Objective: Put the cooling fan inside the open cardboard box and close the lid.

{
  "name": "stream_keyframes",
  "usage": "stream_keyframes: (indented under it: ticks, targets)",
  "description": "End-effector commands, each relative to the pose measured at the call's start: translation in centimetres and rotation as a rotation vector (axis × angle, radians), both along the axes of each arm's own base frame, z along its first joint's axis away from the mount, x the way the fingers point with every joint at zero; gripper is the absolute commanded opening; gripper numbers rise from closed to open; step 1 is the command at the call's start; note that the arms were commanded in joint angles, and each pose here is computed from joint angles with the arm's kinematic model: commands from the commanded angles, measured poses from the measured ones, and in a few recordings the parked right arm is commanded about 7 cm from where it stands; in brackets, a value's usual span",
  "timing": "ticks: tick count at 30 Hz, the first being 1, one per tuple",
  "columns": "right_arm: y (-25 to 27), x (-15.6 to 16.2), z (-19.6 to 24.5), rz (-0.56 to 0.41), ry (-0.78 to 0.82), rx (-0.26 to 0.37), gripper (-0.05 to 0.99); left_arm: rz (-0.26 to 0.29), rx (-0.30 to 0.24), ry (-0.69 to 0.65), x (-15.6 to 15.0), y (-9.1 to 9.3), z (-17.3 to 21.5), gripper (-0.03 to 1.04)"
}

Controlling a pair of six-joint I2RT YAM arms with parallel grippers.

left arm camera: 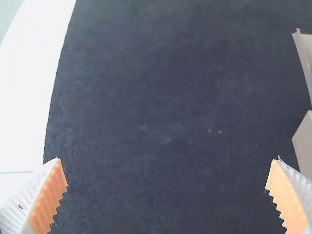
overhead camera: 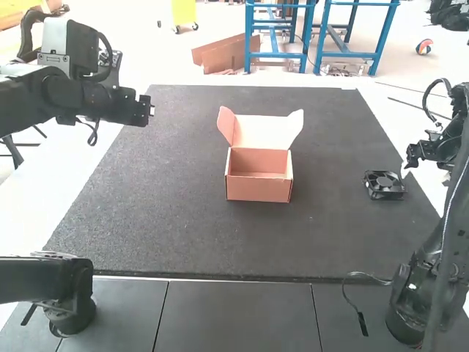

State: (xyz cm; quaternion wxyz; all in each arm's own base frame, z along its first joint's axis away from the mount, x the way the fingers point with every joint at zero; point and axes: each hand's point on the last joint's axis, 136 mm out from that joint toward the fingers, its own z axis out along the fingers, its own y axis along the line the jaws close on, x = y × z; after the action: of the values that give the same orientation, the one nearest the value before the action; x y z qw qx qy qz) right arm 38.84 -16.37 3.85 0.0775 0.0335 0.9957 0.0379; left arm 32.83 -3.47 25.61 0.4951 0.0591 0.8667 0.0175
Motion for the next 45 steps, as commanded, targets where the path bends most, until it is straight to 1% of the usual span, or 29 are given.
stream_keyframes:
  ticks: [1, 10, 17, 23, 29, 45]
  targets:
    - [0.6, 1.4, 0.5, 0.013, -0.021, 0.0, 0.9, -0.001, 0.006, -0.041, 0.3, 0.0, 1.6, 0.97]
    - [1.6, 2.5, -0.9, 0.03, 0.004, -0.002, 0.9, 0.001, 0.007, -0.032, 0.2, 0.1, 1.5, 0.97]
    - [0.7, 2.6, -1.6, 0.009, 0.026, -0.037, 0.9, 0.001, 0.006, -0.038, 0.2, 0.1, 1.8, 0.97]
    - [0.1, 2.9, -1.3, -0.013, 0.019, -0.052, 0.9, 0.001, 0.007, -0.032, 0.2, 0.1, 1.7, 0.97]
    - [-0.6, 2.4, -2.0, -0.022, 0.049, -0.084, 0.9, 0.002, 0.007, -0.035, 0.2, 0.1, 1.7, 0.97]
    - [-0.4, 0.9, -3.7, -0.039, 0.108, -0.075, 0.9, 0.002, 0.009, -0.028, 0.2, 0.1, 1.4, 0.97]
